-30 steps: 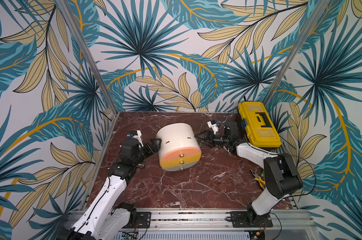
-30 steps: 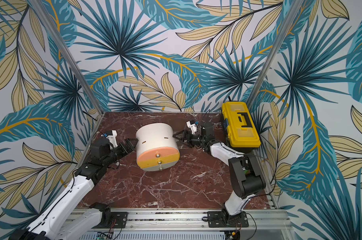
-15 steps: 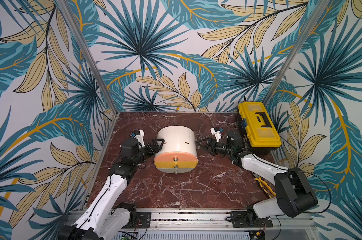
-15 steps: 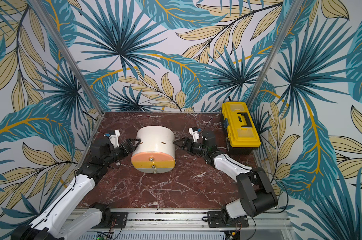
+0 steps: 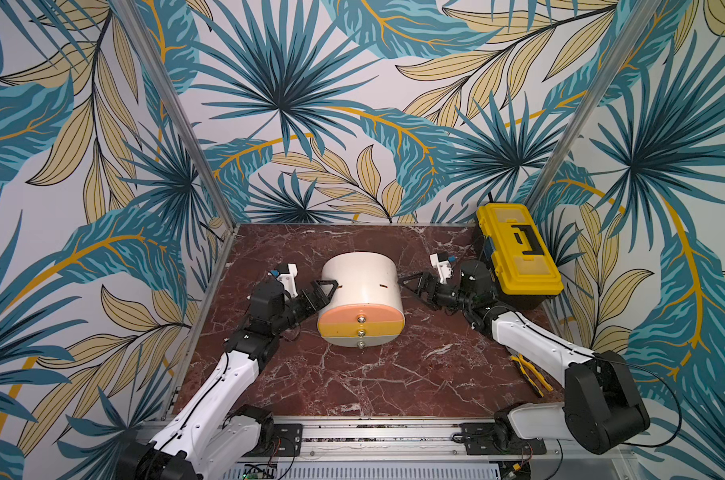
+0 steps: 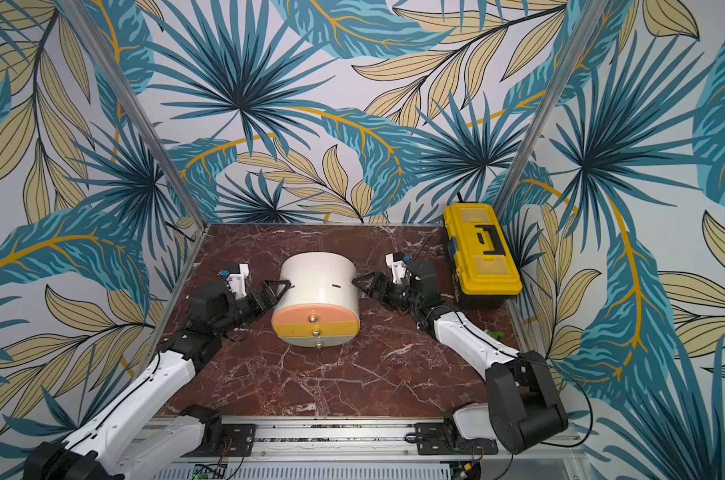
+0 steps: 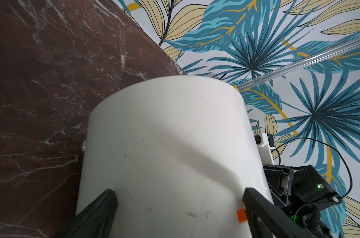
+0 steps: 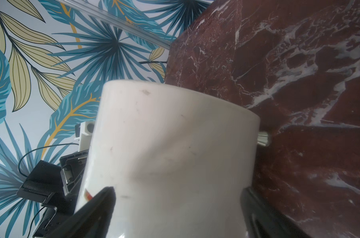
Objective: Put the bluetooth earphones in the drawer according to color
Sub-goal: Adjust the storage box at the center of the board.
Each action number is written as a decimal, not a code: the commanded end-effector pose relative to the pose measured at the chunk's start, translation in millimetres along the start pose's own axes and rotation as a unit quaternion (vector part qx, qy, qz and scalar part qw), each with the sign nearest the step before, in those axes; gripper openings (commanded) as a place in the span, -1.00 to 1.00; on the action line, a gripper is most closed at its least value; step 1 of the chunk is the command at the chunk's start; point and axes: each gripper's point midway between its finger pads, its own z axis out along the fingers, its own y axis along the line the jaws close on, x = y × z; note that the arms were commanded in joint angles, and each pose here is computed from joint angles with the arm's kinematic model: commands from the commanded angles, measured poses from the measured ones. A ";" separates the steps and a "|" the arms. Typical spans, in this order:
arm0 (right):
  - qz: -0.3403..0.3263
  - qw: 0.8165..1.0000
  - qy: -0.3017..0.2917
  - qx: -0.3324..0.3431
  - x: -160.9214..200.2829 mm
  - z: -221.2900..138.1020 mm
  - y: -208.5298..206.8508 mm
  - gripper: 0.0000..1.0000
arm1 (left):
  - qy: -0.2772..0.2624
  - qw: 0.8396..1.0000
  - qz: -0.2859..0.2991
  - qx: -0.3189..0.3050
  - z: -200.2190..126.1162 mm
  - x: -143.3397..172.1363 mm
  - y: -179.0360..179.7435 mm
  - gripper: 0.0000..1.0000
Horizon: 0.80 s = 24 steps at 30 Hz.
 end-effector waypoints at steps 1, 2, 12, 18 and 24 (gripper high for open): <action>-0.001 1.000 -0.010 0.024 1.4 -9.4 -9.4 0.99 | 0.027 0.999 0.000 0.018 8.2 14.0 -12.8 1.00; -0.001 1.000 -0.013 0.028 1.0 -11.5 -10.8 0.99 | 0.027 0.999 0.003 0.019 9.1 15.6 -15.2 1.00; -0.006 0.999 -0.029 0.042 -1.4 -27.9 -14.8 0.98 | 0.034 0.999 0.013 0.016 14.9 24.3 -23.4 1.00; 0.000 0.999 -0.036 0.035 -0.7 -29.1 -14.0 0.99 | 0.006 1.000 0.029 -0.009 7.6 13.1 -20.3 1.00; -0.039 0.993 -0.064 0.094 -5.7 -57.1 -8.5 0.99 | -0.021 0.997 0.069 -0.042 -13.9 0.2 -22.2 1.00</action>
